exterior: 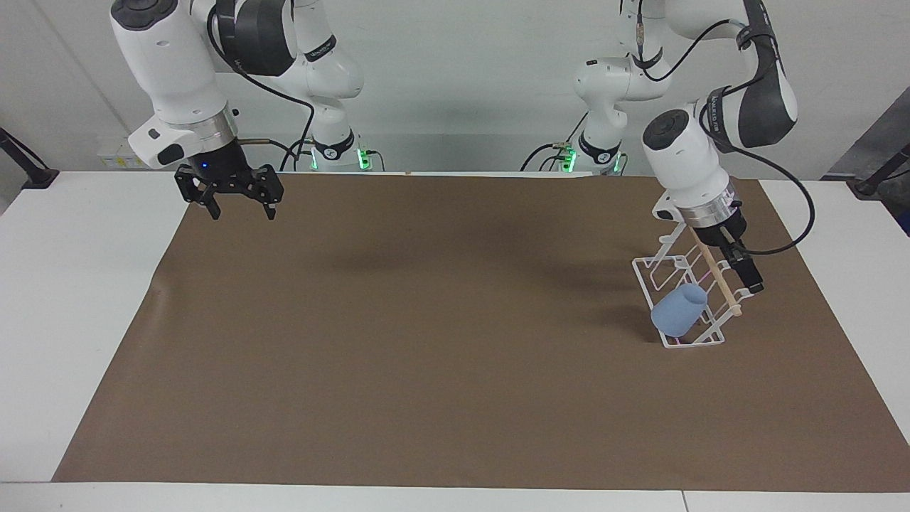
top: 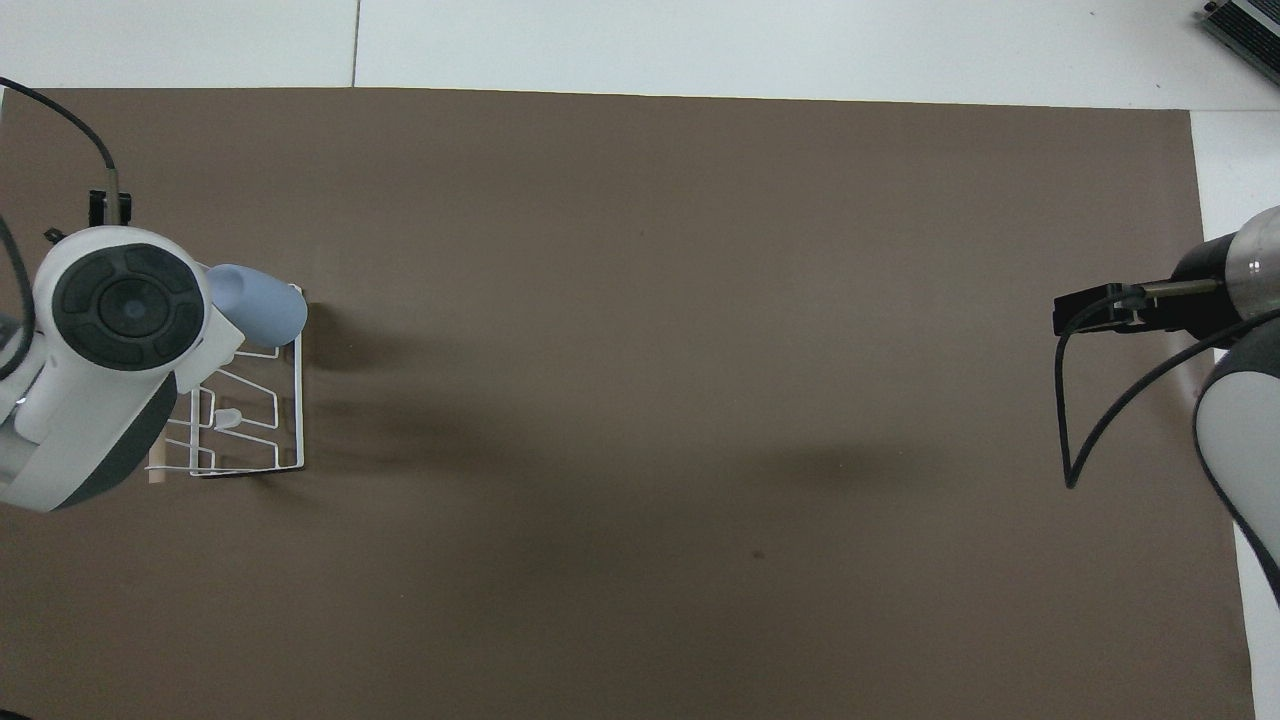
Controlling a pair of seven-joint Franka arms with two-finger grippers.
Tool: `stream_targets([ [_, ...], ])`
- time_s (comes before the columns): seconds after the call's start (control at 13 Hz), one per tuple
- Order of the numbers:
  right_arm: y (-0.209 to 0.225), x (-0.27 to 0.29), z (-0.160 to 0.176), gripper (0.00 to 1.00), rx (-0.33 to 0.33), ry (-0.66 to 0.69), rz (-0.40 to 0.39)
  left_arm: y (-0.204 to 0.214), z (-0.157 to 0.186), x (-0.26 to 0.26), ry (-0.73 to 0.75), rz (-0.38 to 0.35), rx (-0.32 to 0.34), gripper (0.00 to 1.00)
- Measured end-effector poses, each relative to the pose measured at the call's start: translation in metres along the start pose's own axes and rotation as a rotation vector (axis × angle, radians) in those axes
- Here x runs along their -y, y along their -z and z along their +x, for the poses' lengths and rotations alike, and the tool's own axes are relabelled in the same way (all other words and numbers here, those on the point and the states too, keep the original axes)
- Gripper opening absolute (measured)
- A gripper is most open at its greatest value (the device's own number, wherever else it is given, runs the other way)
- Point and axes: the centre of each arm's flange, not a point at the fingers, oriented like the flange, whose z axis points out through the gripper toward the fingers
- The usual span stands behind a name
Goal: Hang cup on cup holder
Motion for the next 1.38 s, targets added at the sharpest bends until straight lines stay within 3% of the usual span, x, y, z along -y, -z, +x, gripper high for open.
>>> stream_targets([
  [0.31, 0.000, 0.000, 0.000, 1.00, 0.000, 0.000, 0.000, 0.043, -0.038, 0.012, 0.246, -0.168, -0.200, 1.00],
  [0.61, 0.000, 0.000, 0.000, 1.00, 0.000, 0.000, 0.000, 0.077, -0.066, 0.016, 0.532, -0.327, -0.286, 1.00],
  [1.0, 0.000, 0.000, 0.000, 1.00, 0.000, 0.000, 0.000, 0.092, -0.089, 0.006, 0.861, -0.573, -0.297, 1.00],
  [1.38, 0.000, 0.000, 0.000, 1.00, 0.000, 0.000, 0.000, 0.108, -0.109, 0.011, 1.026, -0.635, -0.308, 1.00],
])
